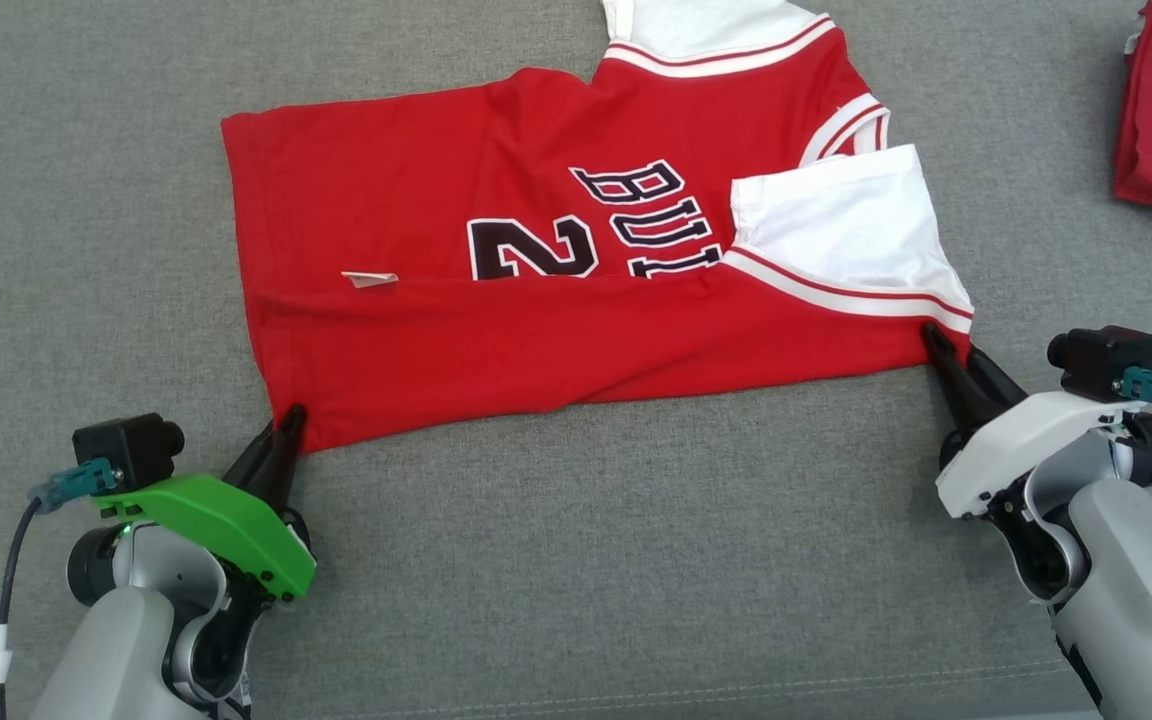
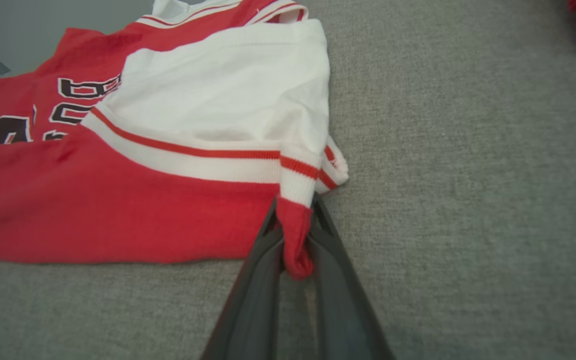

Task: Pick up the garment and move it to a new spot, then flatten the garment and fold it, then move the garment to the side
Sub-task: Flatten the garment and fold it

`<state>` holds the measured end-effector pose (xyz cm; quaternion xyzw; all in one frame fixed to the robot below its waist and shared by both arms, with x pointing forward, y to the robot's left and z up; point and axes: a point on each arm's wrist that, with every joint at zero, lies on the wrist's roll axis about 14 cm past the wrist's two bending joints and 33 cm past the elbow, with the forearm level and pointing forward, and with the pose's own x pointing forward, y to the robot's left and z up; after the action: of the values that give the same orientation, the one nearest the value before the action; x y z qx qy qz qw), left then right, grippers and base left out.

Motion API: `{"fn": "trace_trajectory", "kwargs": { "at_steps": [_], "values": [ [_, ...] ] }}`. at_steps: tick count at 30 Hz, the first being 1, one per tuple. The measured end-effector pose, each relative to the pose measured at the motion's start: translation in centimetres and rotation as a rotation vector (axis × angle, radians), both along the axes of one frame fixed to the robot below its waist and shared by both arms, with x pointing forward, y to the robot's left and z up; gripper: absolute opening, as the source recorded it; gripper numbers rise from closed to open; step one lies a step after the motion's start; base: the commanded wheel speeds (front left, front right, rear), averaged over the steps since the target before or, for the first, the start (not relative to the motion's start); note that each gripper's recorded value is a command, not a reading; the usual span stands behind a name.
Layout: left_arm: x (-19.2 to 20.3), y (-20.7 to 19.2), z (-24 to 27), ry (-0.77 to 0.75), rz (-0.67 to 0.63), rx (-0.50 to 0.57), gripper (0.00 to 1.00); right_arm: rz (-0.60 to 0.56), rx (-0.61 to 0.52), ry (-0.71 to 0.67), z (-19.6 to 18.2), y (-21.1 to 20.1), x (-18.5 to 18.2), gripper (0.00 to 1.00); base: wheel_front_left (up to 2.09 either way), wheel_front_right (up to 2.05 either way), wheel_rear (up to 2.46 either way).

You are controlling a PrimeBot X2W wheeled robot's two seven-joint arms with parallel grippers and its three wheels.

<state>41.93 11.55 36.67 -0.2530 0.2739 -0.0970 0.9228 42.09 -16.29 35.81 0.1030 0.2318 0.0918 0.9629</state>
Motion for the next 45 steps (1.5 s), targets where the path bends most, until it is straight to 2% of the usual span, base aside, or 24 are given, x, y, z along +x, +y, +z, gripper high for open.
{"fn": "trace_trajectory", "kwargs": {
  "at_steps": [15,29,38,45],
  "values": [
    [-2.1,0.5,1.0,0.041,-0.033,-0.049,0.0,0.011,-0.037,-0.025,1.7,-2.2,-0.5,0.0,0.0,0.0,0.0],
    [-6.2,1.0,1.7,0.084,-0.047,-0.089,0.0,0.039,-0.003,0.009,1.9,-2.0,-4.7,0.0,0.0,0.0,0.0],
    [-8.3,1.8,1.4,0.13,-0.003,-0.107,0.0,0.026,0.04,0.082,0.8,-2.1,-8.3,0.0,0.0,0.0,0.0],
    [-9.0,1.6,1.0,0.152,0.011,-0.118,0.0,0.018,0.046,0.085,0.9,-2.3,-8.3,0.0,0.0,0.0,0.0]
  ]
}}
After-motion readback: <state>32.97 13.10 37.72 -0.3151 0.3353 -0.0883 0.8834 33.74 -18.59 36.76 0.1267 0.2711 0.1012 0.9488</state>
